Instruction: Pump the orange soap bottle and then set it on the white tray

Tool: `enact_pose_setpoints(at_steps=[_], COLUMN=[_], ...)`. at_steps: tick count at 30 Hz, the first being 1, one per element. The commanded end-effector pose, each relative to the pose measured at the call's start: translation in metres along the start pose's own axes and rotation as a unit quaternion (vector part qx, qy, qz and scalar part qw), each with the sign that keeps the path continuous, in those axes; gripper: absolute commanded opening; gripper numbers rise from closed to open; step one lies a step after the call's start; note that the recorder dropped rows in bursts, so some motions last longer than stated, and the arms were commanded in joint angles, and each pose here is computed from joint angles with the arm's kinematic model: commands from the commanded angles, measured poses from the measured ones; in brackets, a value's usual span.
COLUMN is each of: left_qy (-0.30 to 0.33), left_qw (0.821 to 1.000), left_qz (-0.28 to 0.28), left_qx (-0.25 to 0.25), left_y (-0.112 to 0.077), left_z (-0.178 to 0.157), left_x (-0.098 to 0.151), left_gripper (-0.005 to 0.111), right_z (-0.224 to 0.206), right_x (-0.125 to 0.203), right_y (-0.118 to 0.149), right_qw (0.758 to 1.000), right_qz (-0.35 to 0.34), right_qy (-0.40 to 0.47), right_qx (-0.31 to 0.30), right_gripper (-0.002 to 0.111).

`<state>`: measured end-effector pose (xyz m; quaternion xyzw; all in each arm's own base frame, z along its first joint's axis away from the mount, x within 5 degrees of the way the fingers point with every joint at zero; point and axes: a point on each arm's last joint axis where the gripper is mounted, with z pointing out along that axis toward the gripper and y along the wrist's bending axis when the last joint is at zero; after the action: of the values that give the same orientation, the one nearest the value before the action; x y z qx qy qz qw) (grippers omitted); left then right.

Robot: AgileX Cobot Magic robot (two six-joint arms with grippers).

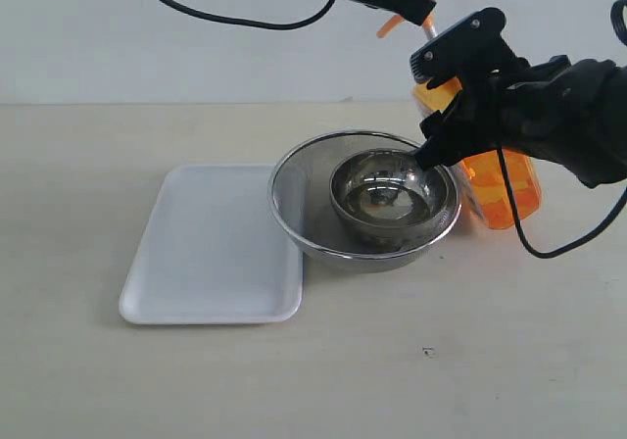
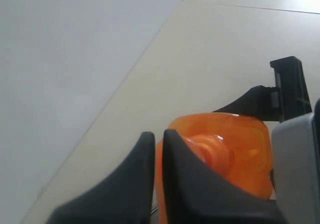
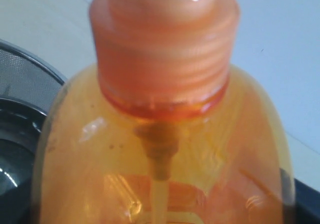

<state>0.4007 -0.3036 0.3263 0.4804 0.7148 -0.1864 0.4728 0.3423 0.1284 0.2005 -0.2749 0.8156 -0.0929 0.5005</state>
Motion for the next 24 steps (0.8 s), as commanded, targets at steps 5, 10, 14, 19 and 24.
enact_pose_setpoints(at_steps=[5, 10, 14, 19, 24], left_qy=[0.010, 0.015, 0.018, 0.018, 0.020], left_qw=[1.000, 1.000, 1.000, 1.000, 0.999], left_qz=[-0.007, -0.007, -0.007, -0.009, -0.010], left_qx=[0.015, 0.020, 0.024, 0.024, 0.027], left_y=[-0.0027, -0.0037, -0.0044, -0.0044, -0.0049], left_z=[0.0035, 0.0034, 0.0034, 0.0034, 0.0033], left_x=[0.0040, 0.0048, 0.0053, 0.0053, 0.0057], left_gripper=[0.005, 0.005, 0.005, 0.005, 0.005], right_z=[0.0025, 0.0024, 0.0024, 0.0023, 0.0023], right_x=[0.0095, 0.0096, 0.0098, 0.0100, 0.0100], right_y=[0.0116, 0.0119, 0.0123, 0.0130, 0.0130], right_qw=[0.998, 0.998, 0.998, 0.998, 0.998], right_qz=[0.012, 0.010, 0.005, 0.005, 0.002], right_qy=[0.030, 0.030, 0.031, 0.032, 0.032], right_qx=[-0.049, -0.051, -0.053, -0.057, -0.058], right_gripper=[0.000, 0.000, 0.000, 0.000, 0.000])
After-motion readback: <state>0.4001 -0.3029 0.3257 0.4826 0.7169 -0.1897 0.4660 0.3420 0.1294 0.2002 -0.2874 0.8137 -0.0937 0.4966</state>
